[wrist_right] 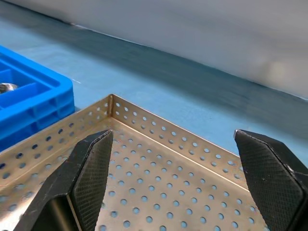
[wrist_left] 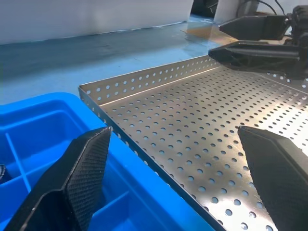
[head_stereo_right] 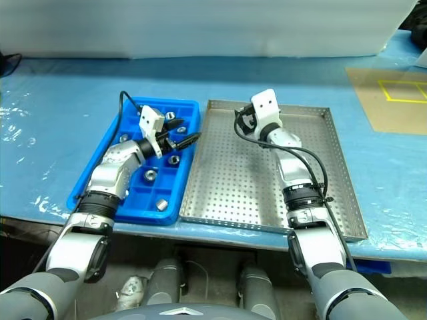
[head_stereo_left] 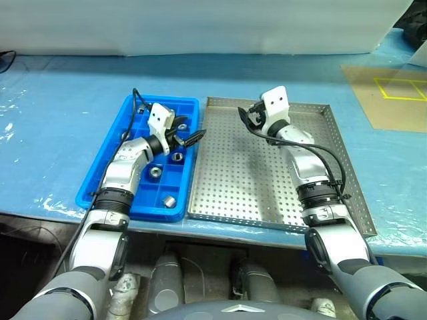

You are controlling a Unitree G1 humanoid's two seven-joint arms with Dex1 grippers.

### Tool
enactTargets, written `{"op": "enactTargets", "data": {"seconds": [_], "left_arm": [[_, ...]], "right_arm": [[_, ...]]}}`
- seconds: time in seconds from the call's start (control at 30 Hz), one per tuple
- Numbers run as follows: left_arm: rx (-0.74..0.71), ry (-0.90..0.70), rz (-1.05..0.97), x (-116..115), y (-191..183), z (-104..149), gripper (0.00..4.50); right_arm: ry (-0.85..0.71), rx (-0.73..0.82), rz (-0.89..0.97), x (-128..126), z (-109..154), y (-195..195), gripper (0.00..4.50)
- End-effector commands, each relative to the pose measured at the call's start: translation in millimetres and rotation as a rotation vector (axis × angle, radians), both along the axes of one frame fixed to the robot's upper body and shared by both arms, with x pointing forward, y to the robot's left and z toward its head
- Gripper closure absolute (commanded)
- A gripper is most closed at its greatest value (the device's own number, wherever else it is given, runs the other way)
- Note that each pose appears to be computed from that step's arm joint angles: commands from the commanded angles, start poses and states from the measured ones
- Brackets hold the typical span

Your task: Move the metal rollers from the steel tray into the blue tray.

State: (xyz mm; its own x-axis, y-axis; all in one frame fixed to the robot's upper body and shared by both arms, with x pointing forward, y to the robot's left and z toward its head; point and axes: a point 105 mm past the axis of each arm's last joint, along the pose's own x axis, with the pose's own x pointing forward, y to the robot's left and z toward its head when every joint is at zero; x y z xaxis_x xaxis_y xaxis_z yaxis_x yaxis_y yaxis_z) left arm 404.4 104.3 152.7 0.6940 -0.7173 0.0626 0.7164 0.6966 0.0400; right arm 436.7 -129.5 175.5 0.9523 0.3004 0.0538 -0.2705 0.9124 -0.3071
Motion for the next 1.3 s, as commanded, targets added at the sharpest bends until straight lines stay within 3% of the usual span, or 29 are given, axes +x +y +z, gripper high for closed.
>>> {"op": "enactTargets", "data": {"seconds": [0.03, 0.33, 0.43, 0.57, 0.67, 0.8, 0.97, 1.17, 1.3], "left_arm": [[-0.039, -0.082, 0.094, 10.9, 6.7, 23.5, 0.00], [-0.143, -0.091, 0.197, 19.9, 15.2, 34.2, 0.00], [-0.389, -0.004, 0.377, 35.3, 36.0, 52.3, 0.00], [-0.601, 0.082, 0.527, 48.9, 47.3, 66.7, 0.00], [-0.752, 0.126, 0.515, 51.4, 37.0, 81.1, 0.00], [-0.798, -0.011, 0.424, 38.2, 14.2, 110.7, 0.00], [-0.831, -0.042, 0.304, 20.5, -5.3, 121.5, 0.00], [-0.884, 0.076, 0.195, 14.8, -25.4, 117.5, 0.00], [-0.906, 0.084, 0.112, 7.8, -38.1, 127.6, 0.00]], "right_arm": [[-0.098, -0.021, -0.100, 6.6, 23.5, -14.4, 0.36], [-0.157, 0.033, -0.296, 7.2, 33.6, -48.0, 0.36], [-0.235, 0.015, -0.440, 0.5, 42.8, -68.5, 0.36], [-0.460, -0.185, -0.610, -12.7, 70.6, -75.1, 0.36], [-0.697, -0.344, -0.622, -25.2, 98.8, -53.2, 0.36], [-0.838, -0.411, -0.593, -31.7, 111.5, -30.8, 0.36], [-0.850, -0.366, -0.555, -35.7, 109.1, -16.6, 0.36], [-0.591, -0.079, -0.640, -27.5, 85.8, -39.5, 0.36], [-0.608, 0.000, -0.649, -37.1, 102.5, -41.8, 0.36]]}}
